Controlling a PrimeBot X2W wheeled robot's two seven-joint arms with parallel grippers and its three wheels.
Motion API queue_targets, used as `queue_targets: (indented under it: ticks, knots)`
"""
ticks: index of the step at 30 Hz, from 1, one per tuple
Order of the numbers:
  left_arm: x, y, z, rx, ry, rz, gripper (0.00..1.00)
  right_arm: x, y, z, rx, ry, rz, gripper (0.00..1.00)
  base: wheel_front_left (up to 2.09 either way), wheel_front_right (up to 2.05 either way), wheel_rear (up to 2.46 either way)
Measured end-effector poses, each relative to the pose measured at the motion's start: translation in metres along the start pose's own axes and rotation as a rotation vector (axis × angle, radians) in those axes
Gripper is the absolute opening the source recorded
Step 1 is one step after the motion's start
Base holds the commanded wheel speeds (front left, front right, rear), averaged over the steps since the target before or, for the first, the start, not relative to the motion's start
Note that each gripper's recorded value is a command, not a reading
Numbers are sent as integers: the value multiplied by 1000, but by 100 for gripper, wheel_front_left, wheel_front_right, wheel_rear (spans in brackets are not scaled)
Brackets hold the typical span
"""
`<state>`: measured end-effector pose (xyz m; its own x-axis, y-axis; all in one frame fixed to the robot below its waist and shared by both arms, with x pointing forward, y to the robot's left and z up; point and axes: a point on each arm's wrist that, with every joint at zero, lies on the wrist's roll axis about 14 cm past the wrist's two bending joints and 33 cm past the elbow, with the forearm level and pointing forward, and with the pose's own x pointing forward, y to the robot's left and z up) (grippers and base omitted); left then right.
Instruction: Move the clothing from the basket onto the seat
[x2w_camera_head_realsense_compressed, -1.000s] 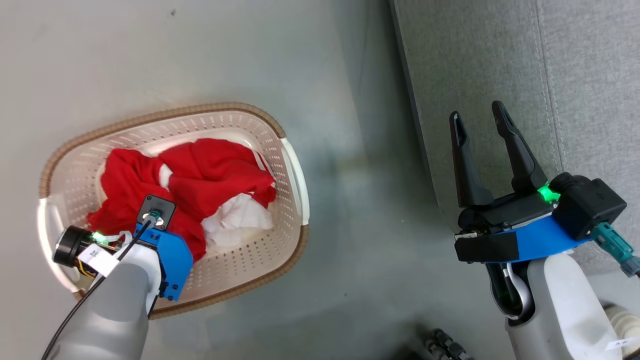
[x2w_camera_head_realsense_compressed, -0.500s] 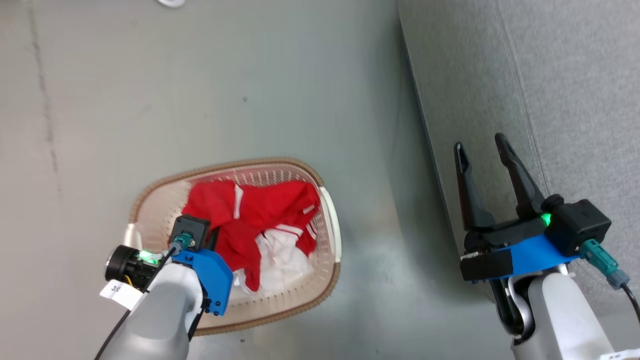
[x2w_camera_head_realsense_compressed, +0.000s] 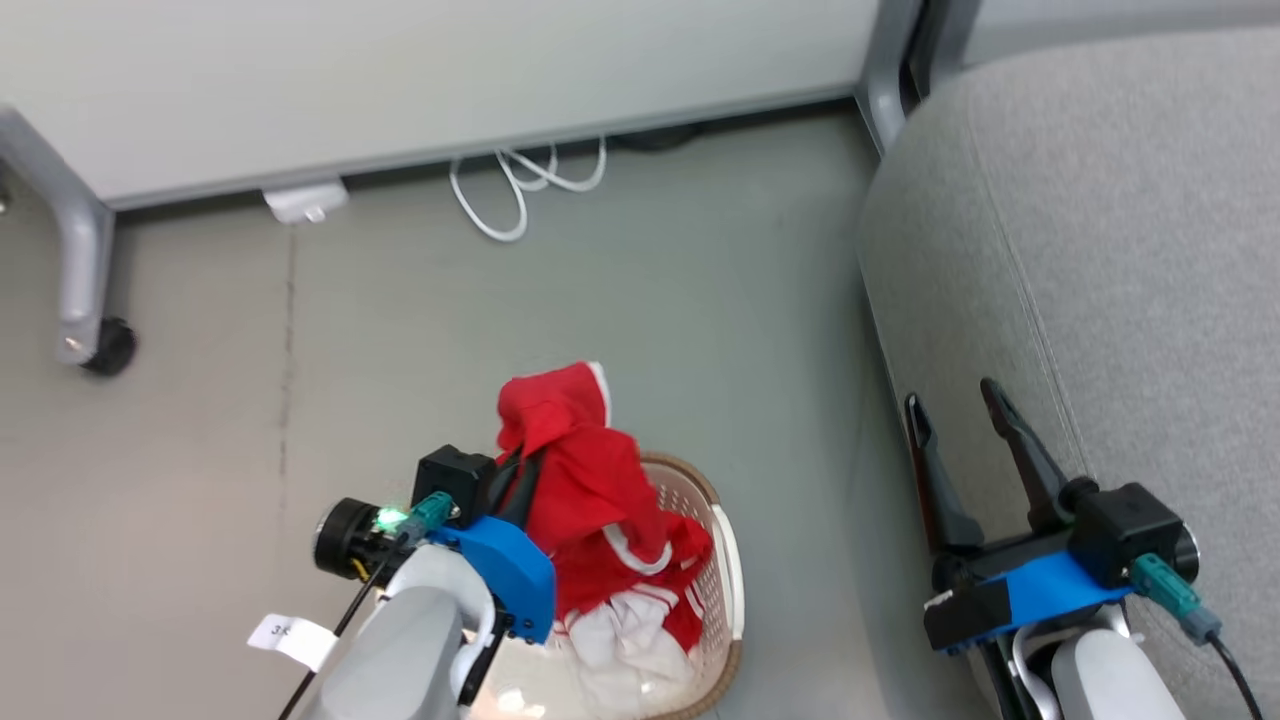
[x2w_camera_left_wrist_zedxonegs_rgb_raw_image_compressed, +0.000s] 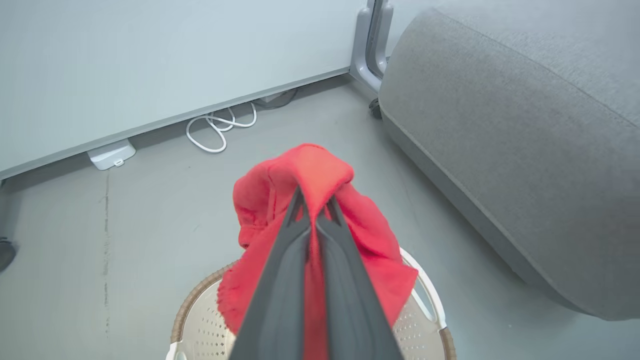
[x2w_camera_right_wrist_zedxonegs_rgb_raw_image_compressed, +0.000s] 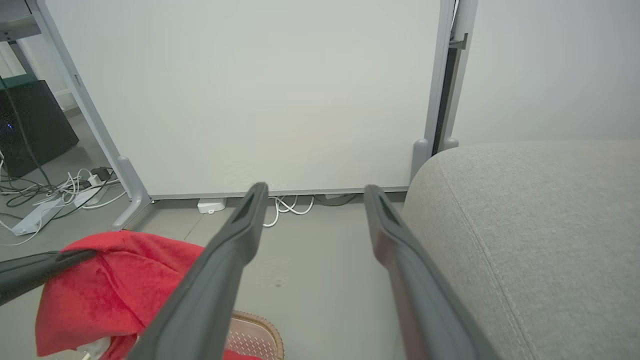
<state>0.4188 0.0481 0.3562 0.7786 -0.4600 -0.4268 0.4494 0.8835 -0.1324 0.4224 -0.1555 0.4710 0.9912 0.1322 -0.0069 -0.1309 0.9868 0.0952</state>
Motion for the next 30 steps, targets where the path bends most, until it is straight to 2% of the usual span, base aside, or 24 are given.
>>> queue_targets:
  ticks: [8,16,24,30]
  knots:
    - [-27,-29,67,-21,-222,-54,0,-14,21,21,-5,-51,51,100,0,0,0]
    - [-46,-50,122,48,-354,-122,0,-21,37,30,-7,-65,96,100,0,0,0]
    - [-56,-73,167,108,-426,-188,0,-23,48,33,-4,-68,124,100,0,0,0]
    - [-60,-83,183,125,-442,-210,0,-26,52,36,-3,-72,135,100,0,0,0]
